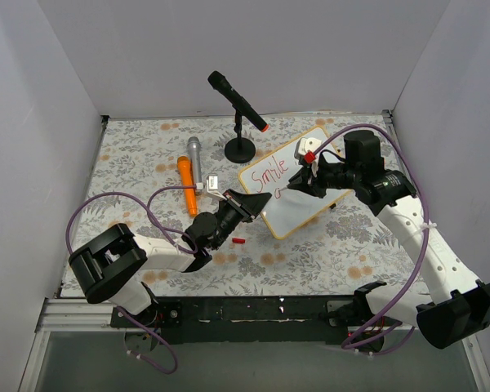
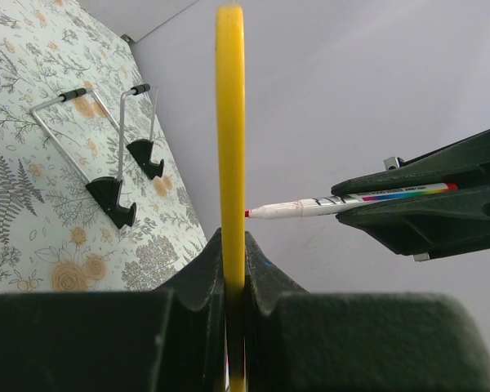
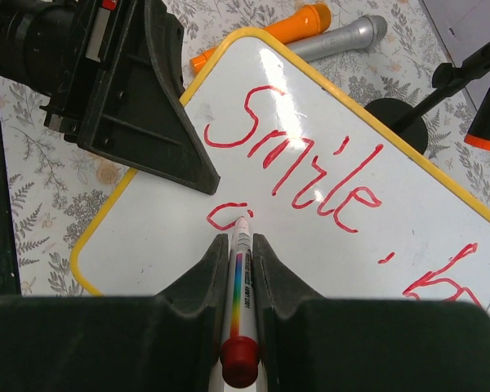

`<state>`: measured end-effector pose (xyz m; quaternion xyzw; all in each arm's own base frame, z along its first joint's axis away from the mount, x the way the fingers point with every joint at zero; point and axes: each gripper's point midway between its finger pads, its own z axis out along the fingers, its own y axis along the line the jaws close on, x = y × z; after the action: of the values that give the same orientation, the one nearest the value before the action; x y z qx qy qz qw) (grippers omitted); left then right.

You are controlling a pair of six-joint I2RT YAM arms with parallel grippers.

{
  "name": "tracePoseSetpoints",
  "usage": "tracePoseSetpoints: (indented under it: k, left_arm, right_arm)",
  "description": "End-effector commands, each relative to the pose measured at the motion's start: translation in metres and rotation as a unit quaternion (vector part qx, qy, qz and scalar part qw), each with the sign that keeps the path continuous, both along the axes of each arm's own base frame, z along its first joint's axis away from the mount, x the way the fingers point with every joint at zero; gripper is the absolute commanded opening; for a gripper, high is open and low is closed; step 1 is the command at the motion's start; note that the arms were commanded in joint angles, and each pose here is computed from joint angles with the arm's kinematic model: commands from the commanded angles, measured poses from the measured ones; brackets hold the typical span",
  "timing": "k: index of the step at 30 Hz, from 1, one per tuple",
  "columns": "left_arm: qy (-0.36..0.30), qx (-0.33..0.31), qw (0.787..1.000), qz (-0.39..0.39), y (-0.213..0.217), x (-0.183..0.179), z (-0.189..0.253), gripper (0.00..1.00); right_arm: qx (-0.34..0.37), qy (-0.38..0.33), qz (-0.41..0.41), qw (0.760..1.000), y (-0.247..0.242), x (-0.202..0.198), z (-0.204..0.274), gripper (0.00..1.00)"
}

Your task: Write a sentence on the whiteboard

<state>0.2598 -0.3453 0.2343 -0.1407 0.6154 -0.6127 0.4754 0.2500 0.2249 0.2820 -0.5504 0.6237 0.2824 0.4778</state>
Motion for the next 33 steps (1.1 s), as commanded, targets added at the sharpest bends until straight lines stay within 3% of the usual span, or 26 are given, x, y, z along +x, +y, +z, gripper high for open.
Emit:
tracePoseSetpoints:
  k: [1,18,33]
  left_arm:
    - [-0.137,-0.206,0.969,-0.016,0.033,-0.031,0.128,0.0]
    - [-0.142,-0.205,0.968,-0.007,0.038,-0.029,0.132,0.0]
    - [-0.145,-0.204,0.968,-0.009,0.037,-0.029,0.134,0.0]
  right_arm:
    - [0.008,-0.022,-0.008,1.0,0.001,0.009,0.013,0.01]
    - [-0.038,0.016,0.01,0.999,-0.016,-0.024,-0.024,0.01]
    - [-0.017,0.066,0.073,0.995,-0.005,-0.05,-0.032,0.01]
